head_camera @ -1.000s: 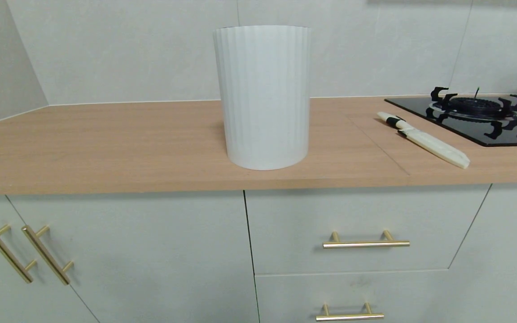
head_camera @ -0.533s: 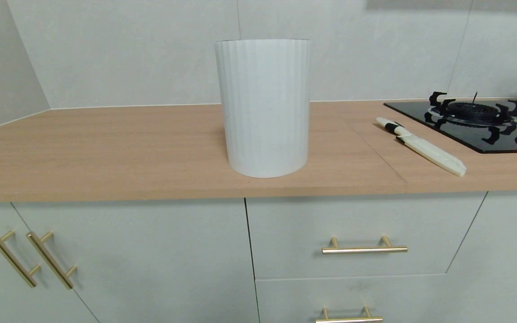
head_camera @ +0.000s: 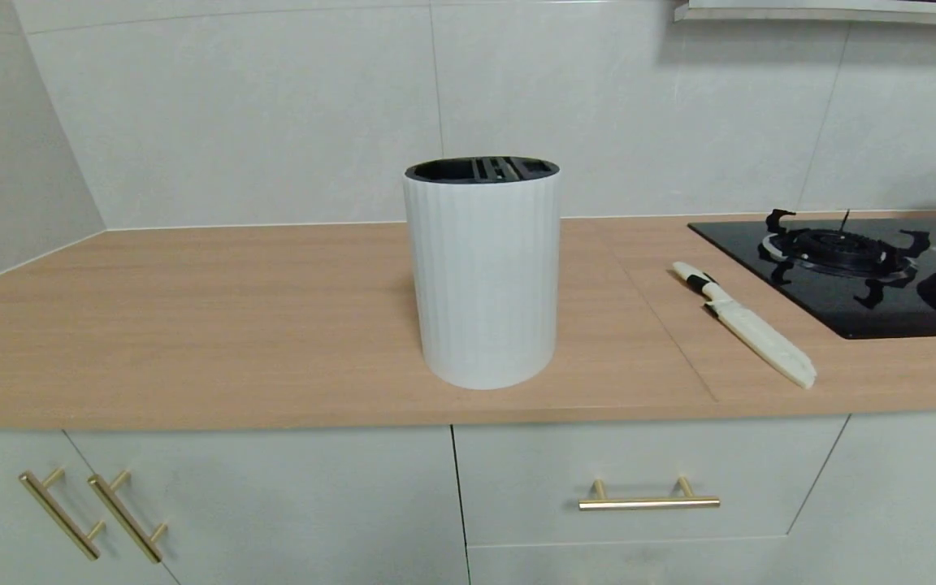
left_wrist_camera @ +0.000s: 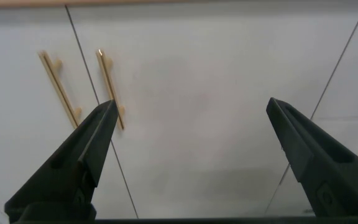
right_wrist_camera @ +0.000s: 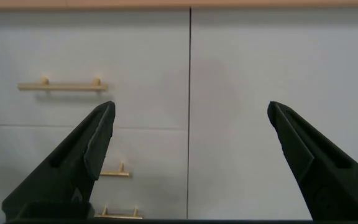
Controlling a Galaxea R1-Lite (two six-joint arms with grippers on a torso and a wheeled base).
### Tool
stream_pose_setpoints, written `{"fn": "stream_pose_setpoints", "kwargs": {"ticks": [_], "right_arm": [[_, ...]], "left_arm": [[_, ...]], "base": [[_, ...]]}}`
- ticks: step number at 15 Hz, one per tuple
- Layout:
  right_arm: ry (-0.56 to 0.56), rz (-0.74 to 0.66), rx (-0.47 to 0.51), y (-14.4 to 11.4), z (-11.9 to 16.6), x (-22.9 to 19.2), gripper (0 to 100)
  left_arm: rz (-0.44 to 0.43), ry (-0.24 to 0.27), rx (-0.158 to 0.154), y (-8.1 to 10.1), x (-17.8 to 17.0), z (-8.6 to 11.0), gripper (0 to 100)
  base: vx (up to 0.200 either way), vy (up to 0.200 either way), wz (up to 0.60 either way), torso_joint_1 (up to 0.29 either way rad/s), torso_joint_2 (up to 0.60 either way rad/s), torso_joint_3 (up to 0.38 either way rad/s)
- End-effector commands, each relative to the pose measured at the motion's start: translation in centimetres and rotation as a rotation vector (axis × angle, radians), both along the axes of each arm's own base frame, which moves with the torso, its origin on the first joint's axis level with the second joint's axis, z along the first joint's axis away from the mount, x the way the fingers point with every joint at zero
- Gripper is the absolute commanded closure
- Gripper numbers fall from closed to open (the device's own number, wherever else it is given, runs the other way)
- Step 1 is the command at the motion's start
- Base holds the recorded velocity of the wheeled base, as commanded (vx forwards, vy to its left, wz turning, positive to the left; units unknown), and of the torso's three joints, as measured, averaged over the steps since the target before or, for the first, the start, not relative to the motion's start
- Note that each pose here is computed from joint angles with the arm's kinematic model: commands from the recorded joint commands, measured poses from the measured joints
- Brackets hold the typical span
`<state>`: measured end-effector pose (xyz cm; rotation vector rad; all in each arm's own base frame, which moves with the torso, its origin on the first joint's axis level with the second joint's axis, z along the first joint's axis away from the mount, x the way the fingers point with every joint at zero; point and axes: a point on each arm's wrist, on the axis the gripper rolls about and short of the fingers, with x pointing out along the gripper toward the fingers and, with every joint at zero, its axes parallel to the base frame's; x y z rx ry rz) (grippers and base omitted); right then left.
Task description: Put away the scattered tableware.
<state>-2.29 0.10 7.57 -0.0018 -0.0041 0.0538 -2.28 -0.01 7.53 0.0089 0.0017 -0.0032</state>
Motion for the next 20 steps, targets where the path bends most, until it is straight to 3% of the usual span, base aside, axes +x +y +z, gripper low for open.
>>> {"fn": "stream_pose_setpoints", "kwargs": {"ticks": [1, 20], "right_arm": [[0.001, 0.001, 0.000, 0.00, 0.01, 0.01, 0], [0.001, 0.001, 0.000, 0.00, 0.01, 0.01, 0]], "left_arm": [[0.000, 0.000, 0.000, 0.00, 0.00, 0.00, 0], [0.000, 0.000, 0.000, 0.00, 0.00, 0.00, 0]], "base": [[0.000, 0.000, 0.00, 0.168, -0.47, -0.305], [0.000, 0.000, 0.00, 0.223, -0.52, -0.291]]}}
